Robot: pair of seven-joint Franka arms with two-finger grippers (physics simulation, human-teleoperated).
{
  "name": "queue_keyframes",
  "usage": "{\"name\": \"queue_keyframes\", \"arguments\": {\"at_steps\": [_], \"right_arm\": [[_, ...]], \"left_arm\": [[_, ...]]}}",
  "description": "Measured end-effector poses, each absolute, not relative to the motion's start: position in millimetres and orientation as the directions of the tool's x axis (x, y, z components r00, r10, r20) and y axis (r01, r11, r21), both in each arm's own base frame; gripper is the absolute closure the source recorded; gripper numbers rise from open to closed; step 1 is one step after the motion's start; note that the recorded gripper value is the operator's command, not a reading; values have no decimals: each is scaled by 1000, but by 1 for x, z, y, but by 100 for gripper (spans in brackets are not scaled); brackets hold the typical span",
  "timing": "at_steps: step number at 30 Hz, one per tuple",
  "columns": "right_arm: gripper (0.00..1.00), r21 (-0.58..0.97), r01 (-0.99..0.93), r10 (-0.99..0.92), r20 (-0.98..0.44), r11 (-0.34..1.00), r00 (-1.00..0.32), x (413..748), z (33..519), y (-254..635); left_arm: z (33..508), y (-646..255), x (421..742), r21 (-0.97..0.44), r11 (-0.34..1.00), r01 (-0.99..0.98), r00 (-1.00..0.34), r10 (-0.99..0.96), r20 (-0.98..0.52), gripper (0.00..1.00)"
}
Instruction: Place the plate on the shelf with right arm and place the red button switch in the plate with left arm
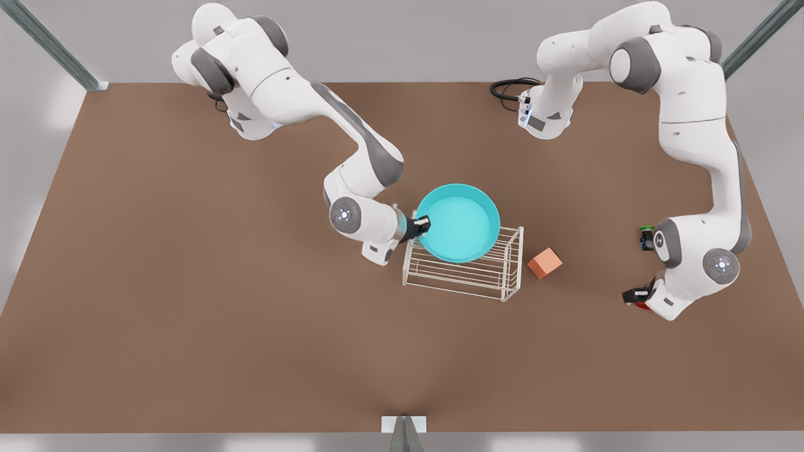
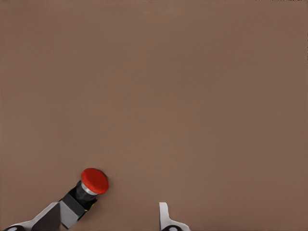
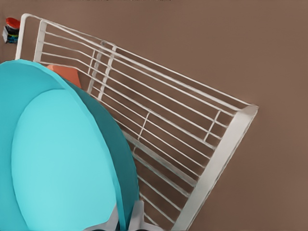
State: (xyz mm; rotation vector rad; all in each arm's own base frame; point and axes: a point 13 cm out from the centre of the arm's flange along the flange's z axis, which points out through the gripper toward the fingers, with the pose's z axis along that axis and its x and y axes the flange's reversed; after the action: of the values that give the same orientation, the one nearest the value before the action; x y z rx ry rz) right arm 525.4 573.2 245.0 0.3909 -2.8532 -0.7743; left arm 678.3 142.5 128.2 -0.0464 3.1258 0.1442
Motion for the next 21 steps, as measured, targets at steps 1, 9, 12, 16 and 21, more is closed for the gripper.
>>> {"name": "queue_keyframes", "arguments": {"at_steps": [1, 9, 12, 16, 21], "right_arm": [[77, 517, -195, -276, 83, 833, -958, 524, 246, 580], [77, 534, -77, -127, 57, 842, -990, 540, 241, 603], [77, 539, -41, -81, 51, 841, -995, 547, 242, 604], [77, 534, -3, -43, 62, 846, -997, 549, 237, 601], [72, 504, 37, -20, 108, 863, -994, 534, 217, 591]], "left_arm": [[128, 141, 683, 86, 996, -3, -999, 0, -34, 0], [126, 123, 707, 16, 975, 221, -969, 222, -108, 0], [117, 156, 696, 11, 960, 281, -955, 281, -95, 0], [108, 162, 688, 6, 910, 414, -908, 414, -72, 0], [109, 178, 682, 11, 899, 438, -897, 438, -59, 0]]}}
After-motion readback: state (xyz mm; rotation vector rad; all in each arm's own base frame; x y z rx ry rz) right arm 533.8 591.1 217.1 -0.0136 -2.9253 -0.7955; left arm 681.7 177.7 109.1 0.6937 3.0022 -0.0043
